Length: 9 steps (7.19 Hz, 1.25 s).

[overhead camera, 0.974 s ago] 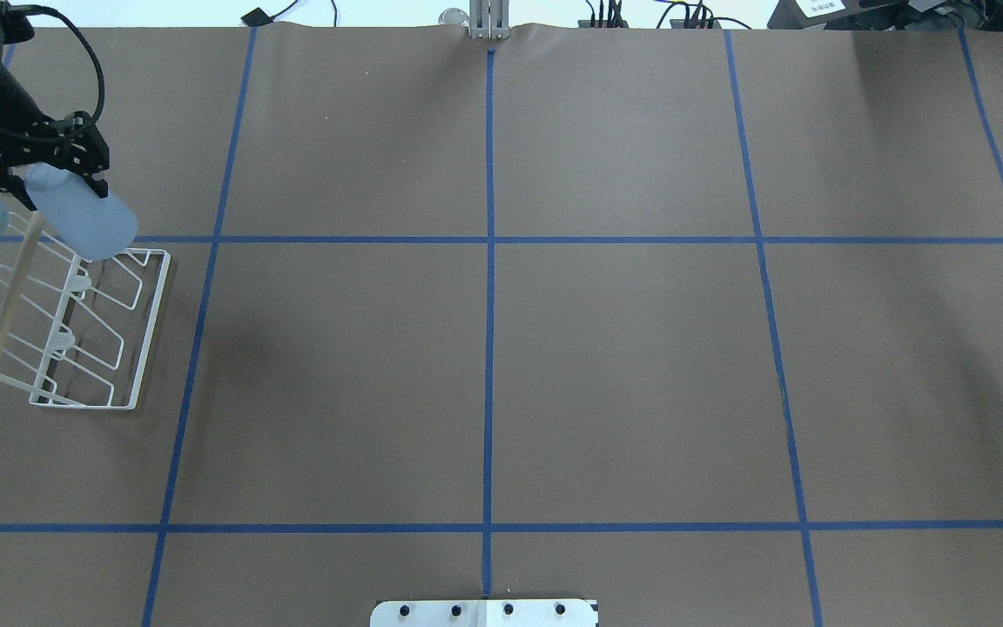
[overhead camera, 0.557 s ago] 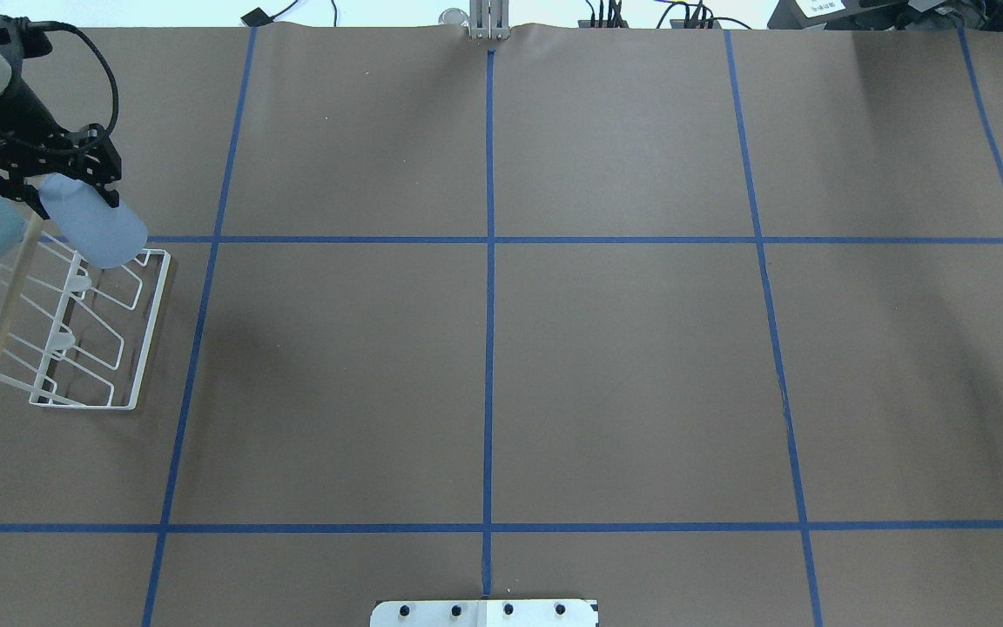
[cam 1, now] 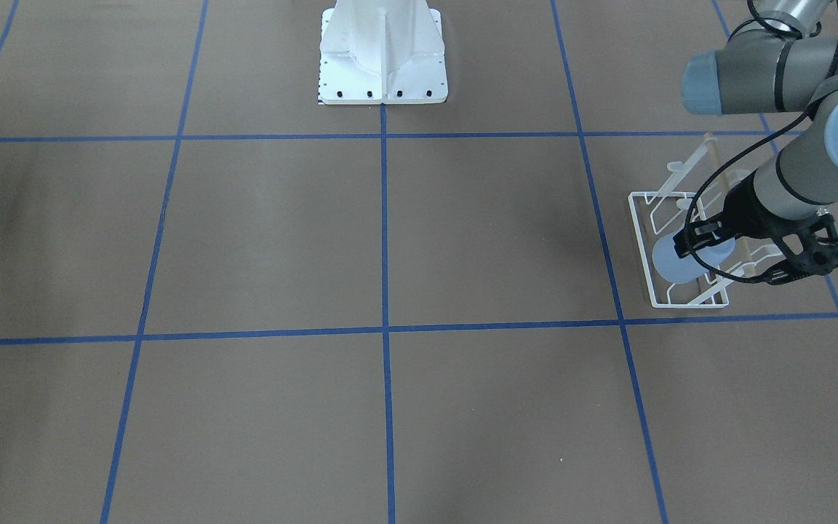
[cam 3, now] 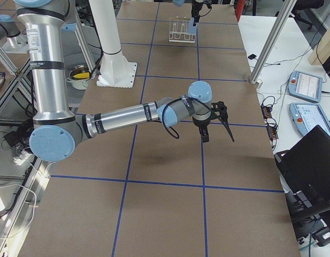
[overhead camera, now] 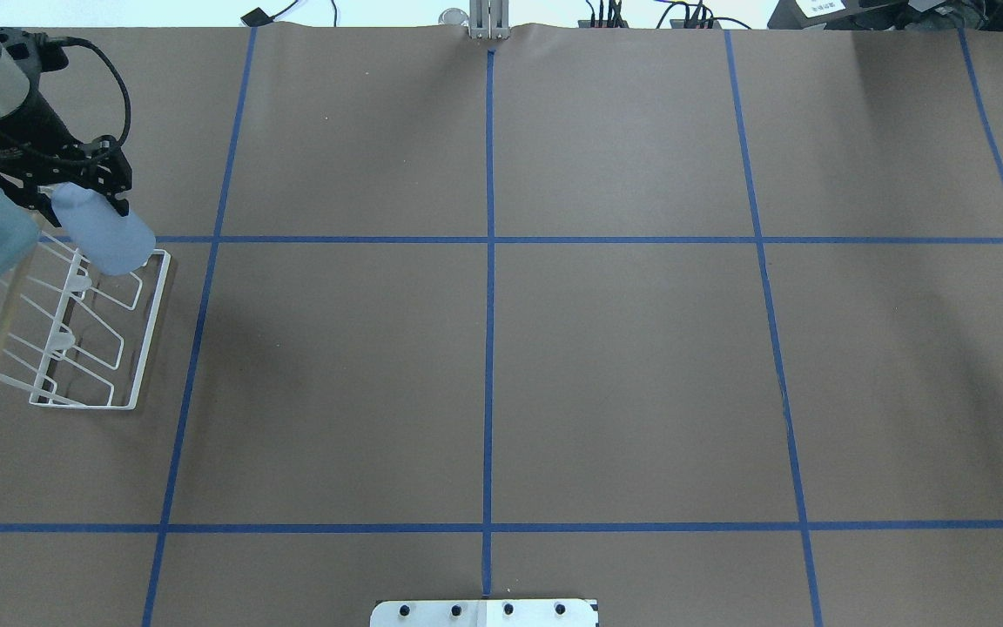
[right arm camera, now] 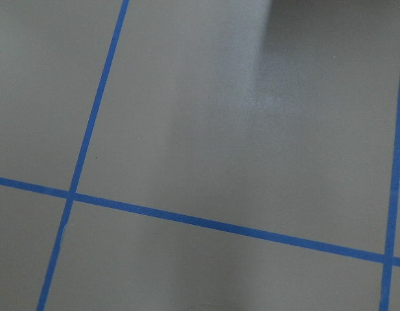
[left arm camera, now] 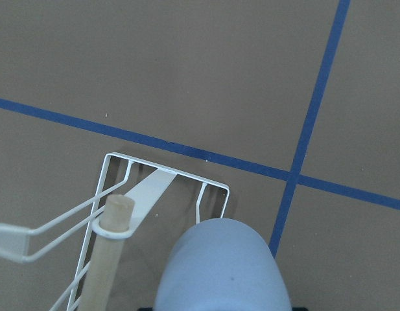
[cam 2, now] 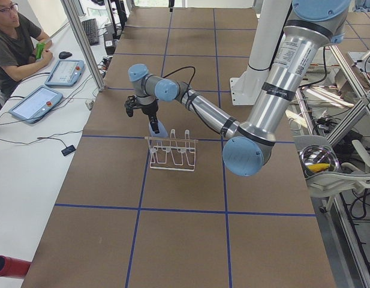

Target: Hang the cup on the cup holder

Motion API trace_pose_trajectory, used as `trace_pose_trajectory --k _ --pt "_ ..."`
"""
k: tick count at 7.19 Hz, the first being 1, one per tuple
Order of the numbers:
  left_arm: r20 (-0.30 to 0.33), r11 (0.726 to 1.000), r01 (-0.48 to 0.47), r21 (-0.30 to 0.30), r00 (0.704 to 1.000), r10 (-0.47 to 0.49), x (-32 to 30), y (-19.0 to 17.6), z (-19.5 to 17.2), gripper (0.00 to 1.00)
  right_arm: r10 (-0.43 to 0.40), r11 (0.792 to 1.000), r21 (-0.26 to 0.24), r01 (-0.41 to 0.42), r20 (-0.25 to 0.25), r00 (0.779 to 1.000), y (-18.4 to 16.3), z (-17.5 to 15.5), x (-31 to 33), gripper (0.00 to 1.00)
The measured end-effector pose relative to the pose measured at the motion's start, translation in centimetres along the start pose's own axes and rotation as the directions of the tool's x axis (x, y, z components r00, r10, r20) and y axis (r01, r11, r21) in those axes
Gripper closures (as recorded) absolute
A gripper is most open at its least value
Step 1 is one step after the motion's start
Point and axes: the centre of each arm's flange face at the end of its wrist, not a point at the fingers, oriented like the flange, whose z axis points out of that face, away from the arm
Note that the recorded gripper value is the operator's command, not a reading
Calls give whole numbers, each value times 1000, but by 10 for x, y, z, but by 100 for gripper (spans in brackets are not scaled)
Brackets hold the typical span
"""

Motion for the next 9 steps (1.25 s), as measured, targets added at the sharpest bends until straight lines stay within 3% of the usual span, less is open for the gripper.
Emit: trace_pose_trajectory --k 1,5,7,9 --pt "2 1000 0 -3 1000 0 0 0 2 2 0 1000 0 0 0 1000 0 0 0 0" --pt "2 1000 9 -8 1000 -9 1 1 4 1 -1 1000 1 1 1 1000 0 0 -1 0" --pt "-43 1000 -4 -28 999 3 7 9 -8 1 2 1000 3 -2 -1 1000 -1 -2 0 0" --pt "-89 997 -66 34 994 68 -14 21 -46 1 20 1000 -11 -20 -10 1000 -2 -4 2 0"
